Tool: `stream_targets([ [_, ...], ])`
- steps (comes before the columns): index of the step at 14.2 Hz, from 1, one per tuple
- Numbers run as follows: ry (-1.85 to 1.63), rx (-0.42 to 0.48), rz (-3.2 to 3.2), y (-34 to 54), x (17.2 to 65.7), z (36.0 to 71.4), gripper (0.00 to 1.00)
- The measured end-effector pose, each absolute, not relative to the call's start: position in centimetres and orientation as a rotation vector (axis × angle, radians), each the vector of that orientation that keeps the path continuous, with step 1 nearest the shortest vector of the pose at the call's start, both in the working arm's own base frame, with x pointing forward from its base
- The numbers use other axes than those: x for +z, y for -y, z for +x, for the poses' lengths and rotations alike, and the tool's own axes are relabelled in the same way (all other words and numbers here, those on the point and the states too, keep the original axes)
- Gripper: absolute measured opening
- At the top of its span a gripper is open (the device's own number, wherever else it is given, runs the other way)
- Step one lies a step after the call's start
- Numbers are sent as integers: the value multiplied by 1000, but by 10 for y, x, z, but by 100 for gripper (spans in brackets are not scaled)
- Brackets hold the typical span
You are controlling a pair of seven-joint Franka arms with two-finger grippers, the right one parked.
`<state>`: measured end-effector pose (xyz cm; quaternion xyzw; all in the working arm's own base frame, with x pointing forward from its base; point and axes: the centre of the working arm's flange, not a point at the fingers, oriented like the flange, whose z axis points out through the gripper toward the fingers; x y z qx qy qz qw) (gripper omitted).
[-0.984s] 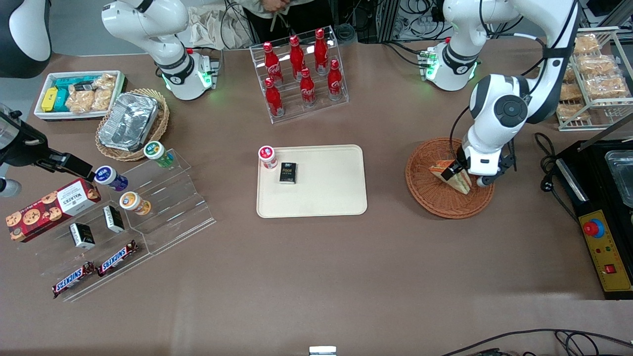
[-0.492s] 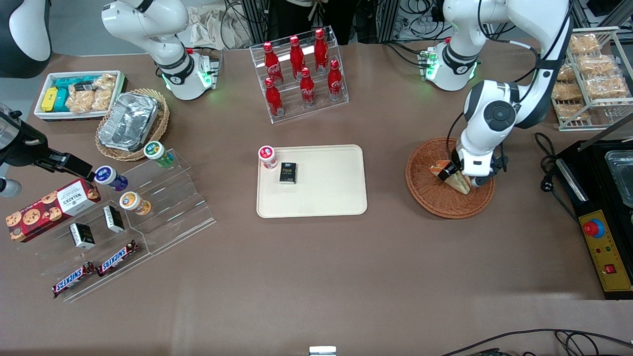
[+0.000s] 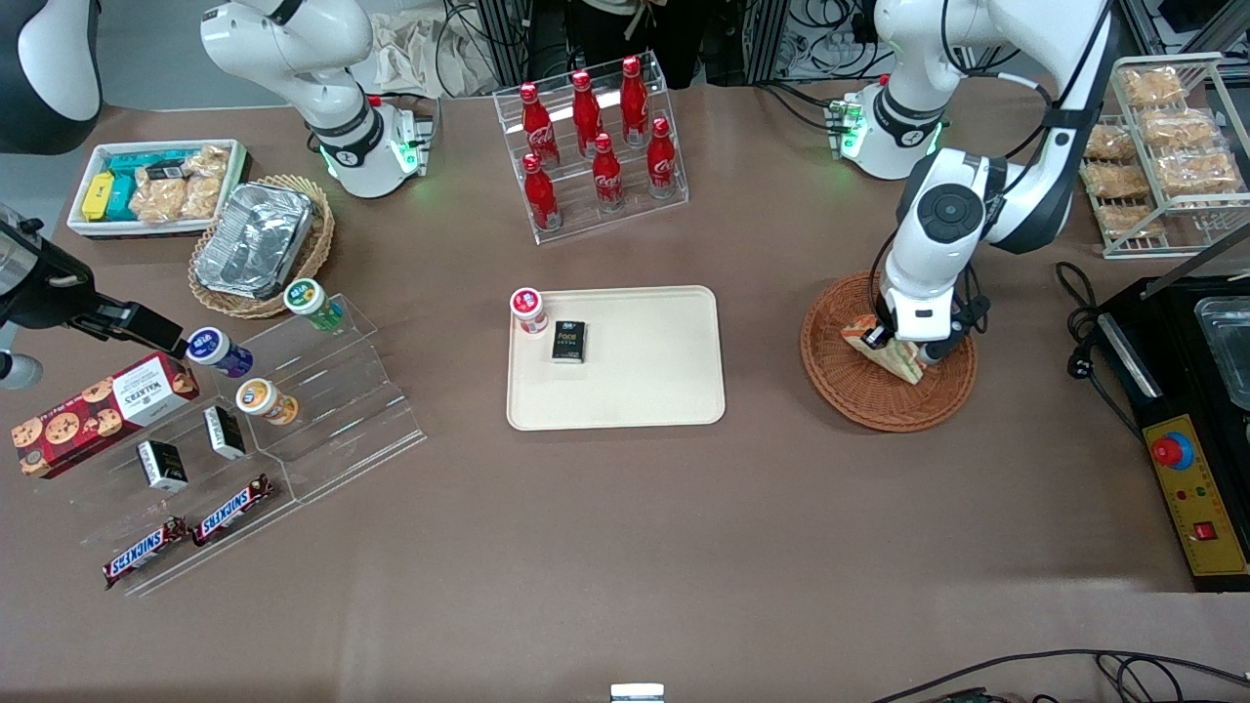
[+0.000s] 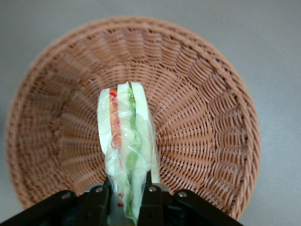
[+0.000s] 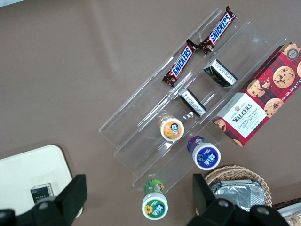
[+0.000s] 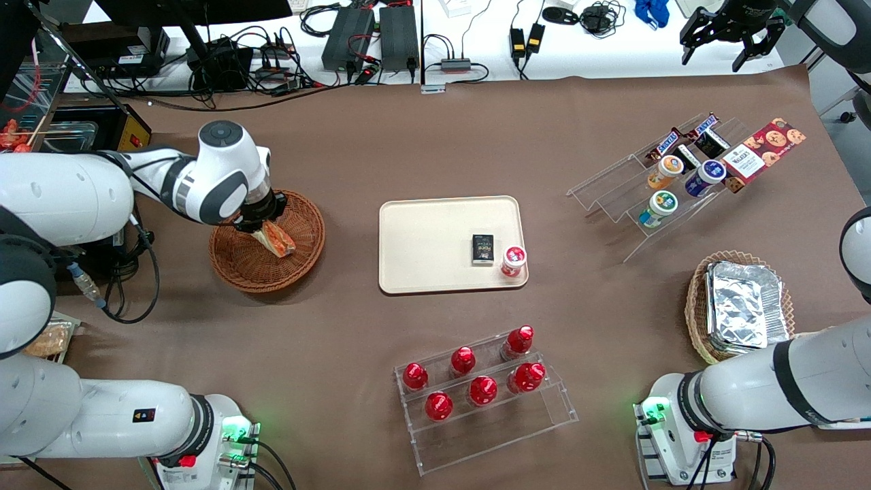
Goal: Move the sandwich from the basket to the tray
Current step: 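Lift the sandwich out of the basket with the left gripper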
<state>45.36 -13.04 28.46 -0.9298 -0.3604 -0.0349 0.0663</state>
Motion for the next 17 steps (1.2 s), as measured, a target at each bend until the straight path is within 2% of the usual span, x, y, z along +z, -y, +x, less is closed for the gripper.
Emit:
stream_targets([
  [4, 1033, -97, -2752, 142, 369, 489, 23],
  [8, 785, -6, -2810, 153, 445, 510, 16],
  [12, 499, 92, -2901, 149, 506, 518, 16],
  [17, 331, 72, -2954, 167, 530, 526, 16],
])
